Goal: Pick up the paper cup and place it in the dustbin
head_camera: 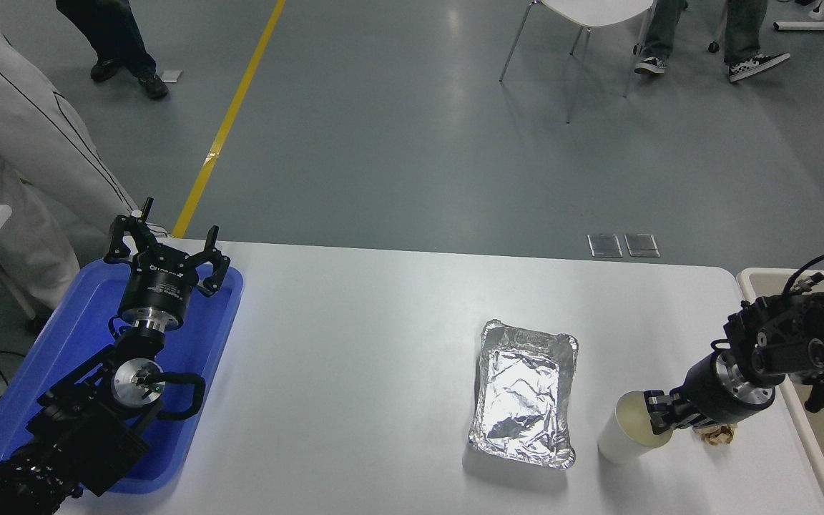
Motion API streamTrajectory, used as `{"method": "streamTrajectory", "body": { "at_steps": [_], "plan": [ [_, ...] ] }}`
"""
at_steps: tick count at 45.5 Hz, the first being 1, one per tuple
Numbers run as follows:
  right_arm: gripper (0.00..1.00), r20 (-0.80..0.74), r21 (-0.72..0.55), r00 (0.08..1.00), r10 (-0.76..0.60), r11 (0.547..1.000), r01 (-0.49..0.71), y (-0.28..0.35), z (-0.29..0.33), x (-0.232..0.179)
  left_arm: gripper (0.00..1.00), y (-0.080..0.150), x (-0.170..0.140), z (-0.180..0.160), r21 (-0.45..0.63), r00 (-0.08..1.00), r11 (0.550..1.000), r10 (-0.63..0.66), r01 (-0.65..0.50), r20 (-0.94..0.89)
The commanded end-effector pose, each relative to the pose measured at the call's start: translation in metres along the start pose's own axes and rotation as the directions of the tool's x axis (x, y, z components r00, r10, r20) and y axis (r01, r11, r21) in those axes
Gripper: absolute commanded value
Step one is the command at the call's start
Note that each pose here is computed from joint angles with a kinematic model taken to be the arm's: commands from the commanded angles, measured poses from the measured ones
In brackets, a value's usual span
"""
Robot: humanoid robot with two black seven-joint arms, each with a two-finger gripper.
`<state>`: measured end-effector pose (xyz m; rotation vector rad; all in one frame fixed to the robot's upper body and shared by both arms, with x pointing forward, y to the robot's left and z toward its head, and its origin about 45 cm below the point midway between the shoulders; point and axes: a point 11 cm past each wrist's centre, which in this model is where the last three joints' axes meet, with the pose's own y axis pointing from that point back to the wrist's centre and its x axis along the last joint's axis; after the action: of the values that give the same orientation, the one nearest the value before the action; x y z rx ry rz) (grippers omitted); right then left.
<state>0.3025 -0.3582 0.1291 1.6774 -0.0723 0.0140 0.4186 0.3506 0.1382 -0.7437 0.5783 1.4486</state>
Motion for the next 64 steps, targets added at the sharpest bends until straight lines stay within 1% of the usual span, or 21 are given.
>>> {"method": "streamTrajectory", "body": {
  "at_steps": [1,4,10,23,35,48,54,64],
  "plan": [
    [0.0,0.023,-0.015,0.999,-0.041,0.999,0.041,0.027,0.003,0.009,1.0,0.0,0.0,0.0,0.001,1.0,1.0,0.0,0.0,0.001],
    [0.0,0.025,-0.039,0.997,-0.077,0.996,0.078,0.043,0.003,0.015,1.0,0.0,0.0,0.0,0.0,1.0,1.0,0.0,0.0,0.0],
    [0.0,0.027,-0.034,0.992,-0.121,0.992,0.121,0.074,-0.009,0.022,1.0,0.0,0.0,-0.001,0.001,1.0,1.0,0.0,0.0,-0.001],
    [0.0,0.013,0.006,0.995,-0.099,0.995,0.099,0.157,-0.026,0.033,1.0,0.0,0.0,0.0,0.0,1.0,1.0,0.0,0.0,0.0],
    [0.0,-0.043,0.012,0.997,0.06,0.998,-0.06,0.216,-0.046,0.059,1.0,0.0,0.0,0.0,0.0,1.0,1.0,0.0,0.0,0.0],
    [0.0,-0.076,0.012,0.973,0.216,0.976,-0.216,0.285,-0.059,0.066,1.0,0.0,0.0,0.0,0.0,1.0,1.0,0.0,0.0,0.0],
    [0.0,-0.087,0.015,0.965,0.249,0.968,-0.249,0.298,-0.064,0.069,1.0,0.0,0.0,0.0,0.0,1.0,1.0,0.0,0.0,0.0],
    [0.0,-0.088,0.016,0.964,0.252,0.968,-0.252,0.299,-0.064,0.069,1.0,0.0,0.0,0.0,0.0,1.0,1.0,0.0,0.0,0.0]
  ]
}}
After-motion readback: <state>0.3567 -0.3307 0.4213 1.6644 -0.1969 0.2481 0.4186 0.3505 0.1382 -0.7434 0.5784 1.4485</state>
